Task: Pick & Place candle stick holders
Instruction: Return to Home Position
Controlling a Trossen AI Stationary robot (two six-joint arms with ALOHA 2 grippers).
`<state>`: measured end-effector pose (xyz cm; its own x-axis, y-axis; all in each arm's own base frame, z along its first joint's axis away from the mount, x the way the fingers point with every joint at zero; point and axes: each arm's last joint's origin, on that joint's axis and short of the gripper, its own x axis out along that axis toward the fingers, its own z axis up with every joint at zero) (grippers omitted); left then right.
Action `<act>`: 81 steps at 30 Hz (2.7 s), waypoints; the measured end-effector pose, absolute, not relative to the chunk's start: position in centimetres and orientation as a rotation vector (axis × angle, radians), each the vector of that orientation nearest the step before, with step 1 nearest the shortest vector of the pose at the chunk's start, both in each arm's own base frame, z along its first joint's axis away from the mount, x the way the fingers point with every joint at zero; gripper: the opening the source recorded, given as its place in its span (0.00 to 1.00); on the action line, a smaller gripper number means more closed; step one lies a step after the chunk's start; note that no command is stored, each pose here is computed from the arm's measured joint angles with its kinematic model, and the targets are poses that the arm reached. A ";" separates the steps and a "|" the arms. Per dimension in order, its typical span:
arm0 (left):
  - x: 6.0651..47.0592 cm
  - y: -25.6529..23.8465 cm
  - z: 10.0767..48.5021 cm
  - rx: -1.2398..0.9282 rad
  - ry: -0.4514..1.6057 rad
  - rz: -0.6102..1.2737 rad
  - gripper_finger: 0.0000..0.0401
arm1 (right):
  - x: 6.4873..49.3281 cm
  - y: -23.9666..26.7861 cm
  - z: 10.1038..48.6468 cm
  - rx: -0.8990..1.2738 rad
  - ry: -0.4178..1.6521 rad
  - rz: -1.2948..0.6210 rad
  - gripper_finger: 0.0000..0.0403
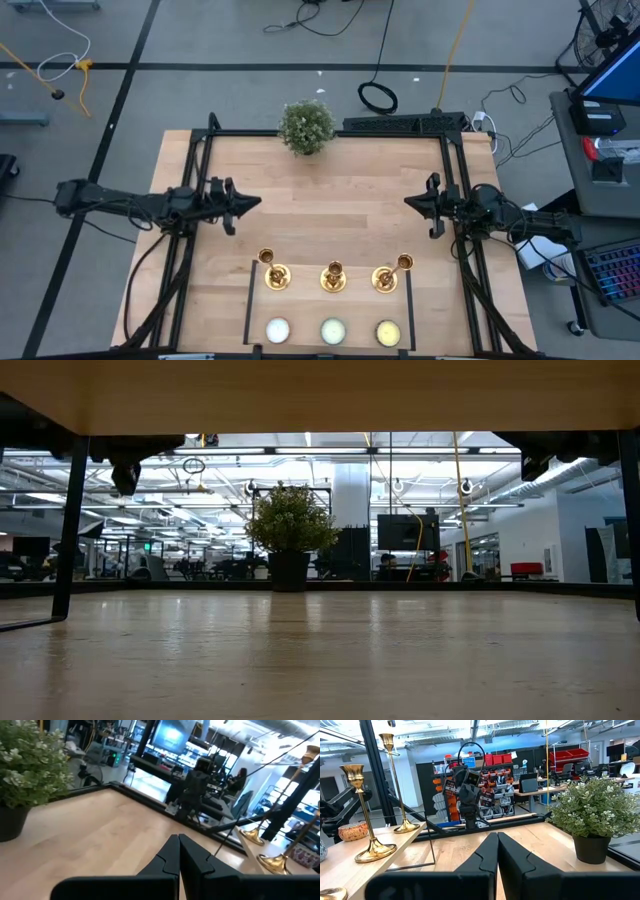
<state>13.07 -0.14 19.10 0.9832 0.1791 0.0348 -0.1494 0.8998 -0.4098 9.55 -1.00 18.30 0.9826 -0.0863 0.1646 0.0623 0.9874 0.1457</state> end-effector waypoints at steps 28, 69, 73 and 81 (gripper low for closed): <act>12.7 -0.6 16.6 -0.389 0.013 0.126 0.02 | 9.6 -1.0 18.3 0.140 -0.171 -0.074 0.01; 11.9 -0.7 12.9 -0.355 0.410 0.150 0.03 | 9.5 -1.0 18.3 0.140 -0.172 -0.075 0.01; 12.0 -0.7 12.6 -0.299 0.440 0.145 0.01 | 9.5 -1.0 18.3 0.141 -0.172 -0.074 0.01; 12.1 -0.7 12.4 -0.414 0.454 0.189 0.04 | 9.5 -1.0 18.3 0.141 -0.172 -0.074 0.01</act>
<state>12.05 -0.70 12.39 0.8831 0.0851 -0.4615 -0.2667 0.9002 -0.3443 9.54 -1.00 18.31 0.9825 -0.0854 0.1655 0.0613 0.9874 0.1457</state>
